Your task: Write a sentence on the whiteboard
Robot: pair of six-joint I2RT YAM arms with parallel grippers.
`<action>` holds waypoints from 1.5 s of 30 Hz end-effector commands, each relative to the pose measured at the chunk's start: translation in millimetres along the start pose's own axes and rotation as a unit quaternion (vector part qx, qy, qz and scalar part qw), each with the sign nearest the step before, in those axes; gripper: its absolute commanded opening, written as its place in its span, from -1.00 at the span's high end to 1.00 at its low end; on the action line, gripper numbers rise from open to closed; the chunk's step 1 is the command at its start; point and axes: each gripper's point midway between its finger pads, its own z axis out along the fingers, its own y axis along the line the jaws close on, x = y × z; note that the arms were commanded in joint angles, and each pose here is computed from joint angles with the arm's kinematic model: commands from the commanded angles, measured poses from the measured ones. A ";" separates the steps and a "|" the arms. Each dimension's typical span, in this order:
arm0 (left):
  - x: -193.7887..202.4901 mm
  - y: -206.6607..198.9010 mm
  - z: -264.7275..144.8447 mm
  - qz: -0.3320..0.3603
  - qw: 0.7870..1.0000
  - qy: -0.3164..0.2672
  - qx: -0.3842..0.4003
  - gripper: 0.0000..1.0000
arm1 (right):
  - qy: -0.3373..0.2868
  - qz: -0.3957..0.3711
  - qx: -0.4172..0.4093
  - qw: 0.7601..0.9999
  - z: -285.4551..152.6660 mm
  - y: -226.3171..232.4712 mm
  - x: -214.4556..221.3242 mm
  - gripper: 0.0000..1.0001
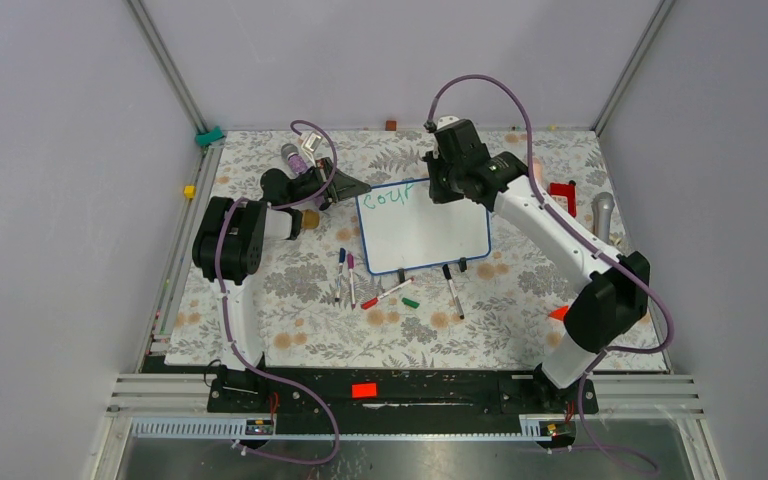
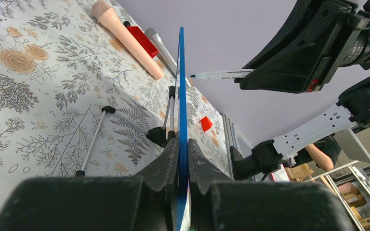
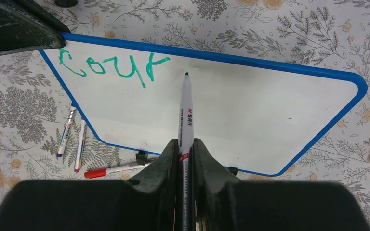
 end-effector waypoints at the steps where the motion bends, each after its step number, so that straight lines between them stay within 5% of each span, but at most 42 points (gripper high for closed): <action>1: 20.0 -23.3 6.2 0.033 0.997 0.057 0.042 1.00 | -0.023 0.006 -0.015 1.000 -8.4 2.7 -8.0 1.00; 20: 20.5 -23.3 7.2 0.033 0.997 0.059 0.044 1.00 | -0.024 0.007 -0.018 1.000 7.1 8.6 -22.6 1.00; 34: 20.9 -22.1 7.8 0.032 0.997 0.060 0.044 1.00 | 0.013 0.014 -0.033 0.999 11.6 11.8 6.8 1.00; 45: 20.7 -22.0 7.7 0.033 0.997 0.059 0.044 1.00 | 0.018 0.006 0.024 1.000 10.3 -8.7 7.5 1.00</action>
